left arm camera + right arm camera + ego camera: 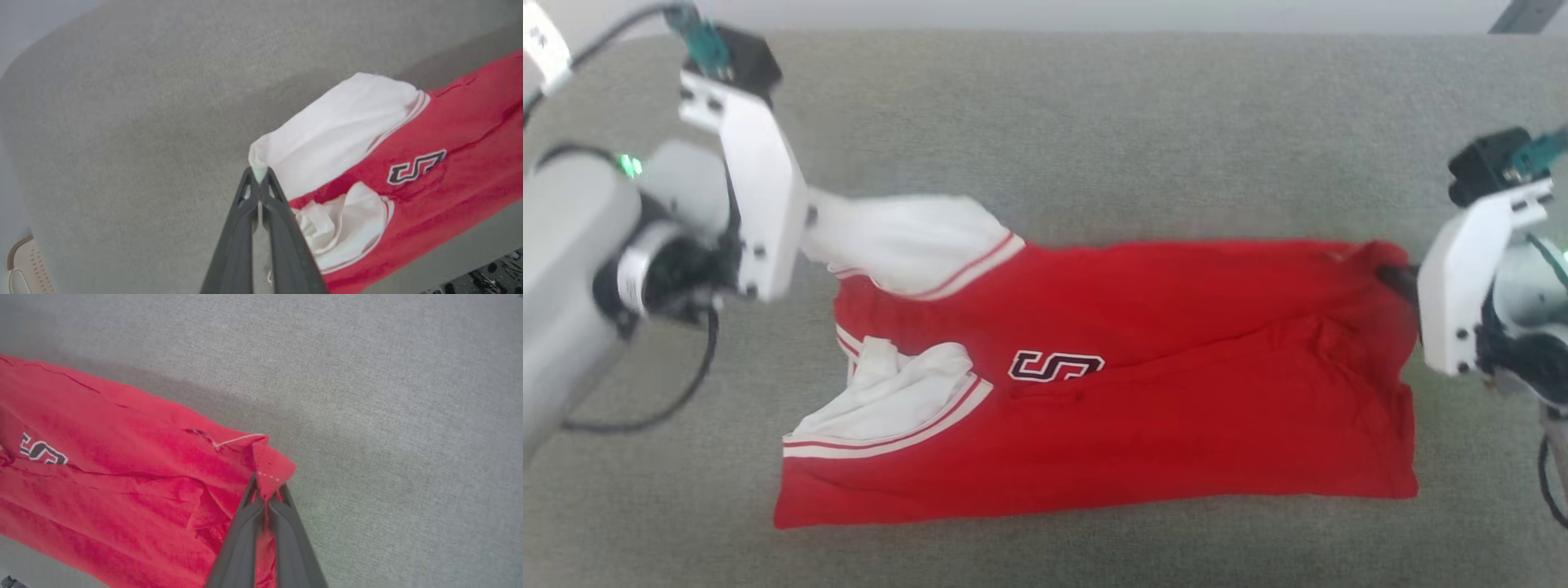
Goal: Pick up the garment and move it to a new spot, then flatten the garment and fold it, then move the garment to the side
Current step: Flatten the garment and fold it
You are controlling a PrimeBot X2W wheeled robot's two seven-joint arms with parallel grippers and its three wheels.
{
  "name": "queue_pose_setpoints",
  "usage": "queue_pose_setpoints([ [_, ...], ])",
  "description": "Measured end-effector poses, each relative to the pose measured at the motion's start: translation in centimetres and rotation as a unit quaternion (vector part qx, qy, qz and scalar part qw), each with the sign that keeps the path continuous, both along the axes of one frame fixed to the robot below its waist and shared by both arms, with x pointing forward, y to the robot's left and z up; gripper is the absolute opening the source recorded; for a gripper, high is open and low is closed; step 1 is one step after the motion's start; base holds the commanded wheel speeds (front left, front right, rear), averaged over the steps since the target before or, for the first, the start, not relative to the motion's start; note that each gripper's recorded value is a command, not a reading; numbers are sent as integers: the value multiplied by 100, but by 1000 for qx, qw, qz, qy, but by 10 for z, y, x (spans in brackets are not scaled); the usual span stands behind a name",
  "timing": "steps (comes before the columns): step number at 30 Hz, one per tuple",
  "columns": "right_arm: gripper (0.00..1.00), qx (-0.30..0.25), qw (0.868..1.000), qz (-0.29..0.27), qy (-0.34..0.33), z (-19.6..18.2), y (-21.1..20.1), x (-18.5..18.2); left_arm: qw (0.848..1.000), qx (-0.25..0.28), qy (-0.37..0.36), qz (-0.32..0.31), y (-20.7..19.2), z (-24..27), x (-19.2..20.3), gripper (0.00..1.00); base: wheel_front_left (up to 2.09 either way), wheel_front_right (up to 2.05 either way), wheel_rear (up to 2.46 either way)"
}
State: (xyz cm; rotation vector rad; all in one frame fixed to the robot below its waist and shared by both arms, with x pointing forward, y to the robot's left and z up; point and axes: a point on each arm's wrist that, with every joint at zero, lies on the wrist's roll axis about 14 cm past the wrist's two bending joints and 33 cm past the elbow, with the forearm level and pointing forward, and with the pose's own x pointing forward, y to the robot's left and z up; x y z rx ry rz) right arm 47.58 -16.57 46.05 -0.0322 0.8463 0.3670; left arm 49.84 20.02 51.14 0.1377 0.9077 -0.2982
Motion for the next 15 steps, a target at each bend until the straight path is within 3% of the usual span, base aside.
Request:
queue_pose_setpoints([
  [15,0,27,996,-37,81,-28,-9,-76,995,-20,95,-11,-21,-40,-124,0,0,0,0],
])
